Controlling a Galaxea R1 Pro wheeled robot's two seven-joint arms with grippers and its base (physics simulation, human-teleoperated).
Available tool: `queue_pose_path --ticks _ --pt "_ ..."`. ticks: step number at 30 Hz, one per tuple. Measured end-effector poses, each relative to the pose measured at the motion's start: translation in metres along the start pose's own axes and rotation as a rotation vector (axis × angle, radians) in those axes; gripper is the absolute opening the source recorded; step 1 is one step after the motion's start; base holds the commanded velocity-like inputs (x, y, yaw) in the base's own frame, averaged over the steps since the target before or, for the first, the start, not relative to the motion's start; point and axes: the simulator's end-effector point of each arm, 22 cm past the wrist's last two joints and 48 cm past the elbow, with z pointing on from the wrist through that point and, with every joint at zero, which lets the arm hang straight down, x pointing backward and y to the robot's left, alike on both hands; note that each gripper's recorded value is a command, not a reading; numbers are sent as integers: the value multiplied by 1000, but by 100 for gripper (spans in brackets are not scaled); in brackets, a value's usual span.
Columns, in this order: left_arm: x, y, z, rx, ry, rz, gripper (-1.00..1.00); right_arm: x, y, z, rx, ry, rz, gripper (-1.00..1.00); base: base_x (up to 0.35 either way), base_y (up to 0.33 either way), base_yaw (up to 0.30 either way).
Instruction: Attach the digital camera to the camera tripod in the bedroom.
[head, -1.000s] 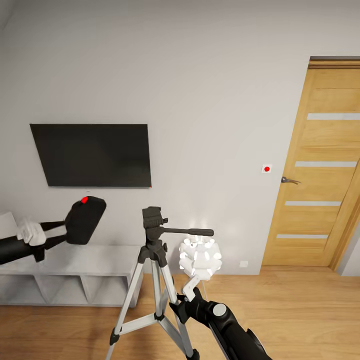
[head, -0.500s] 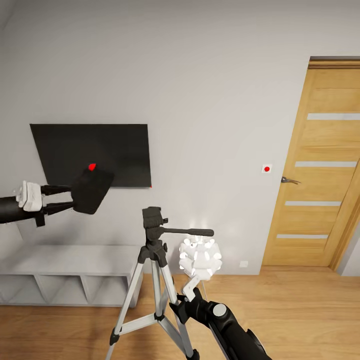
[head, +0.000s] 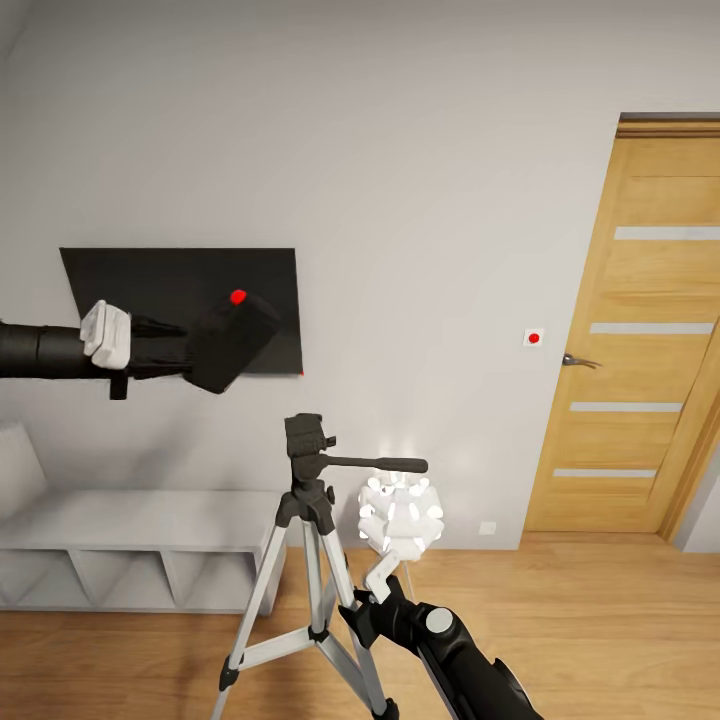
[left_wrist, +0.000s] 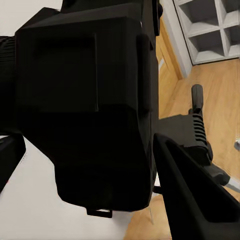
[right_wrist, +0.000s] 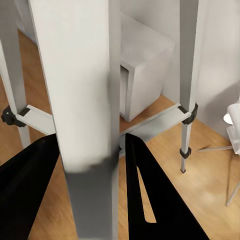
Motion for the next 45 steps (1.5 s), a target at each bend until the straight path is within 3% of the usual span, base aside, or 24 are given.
queue_pose_path --ticks 13,17,18,19,21,23,26,29,36,45 --pt "-63 -4 18 63 163 108 -100 0 0 0 0 0 0 -100 0 0 0" --pt "-69 -6 21 74 212 136 -100 0 0 0 0 0 1 -100 0 0 0" --pt "-68 -8 23 82 230 143 -100 0 0 0 0 0 0 -100 0 0 0" --pt "-63 -18 32 113 324 155 -100 0 0 0 1 0 -1 -100 0 0 0" --pt "-59 -22 37 125 376 160 -100 0 0 0 0 0 1 -100 0 0 0" --pt "-59 -24 37 127 398 155 -100 1 0 0 0 -1 2 -100 0 0 0" --pt "-60 -34 39 161 404 93 -100 1 0 -1 0 -1 3 -100 0 0 0" --pt "-57 -43 42 191 413 58 -100 1 0 -1 1 -1 2 -100 0 0 0" --pt "-52 -58 48 249 427 48 -100 1 0 -1 1 -1 2 -100 0 0 0" --pt "-54 -53 48 254 430 26 -100 1 0 -1 1 -1 2 -100 0 0 0"
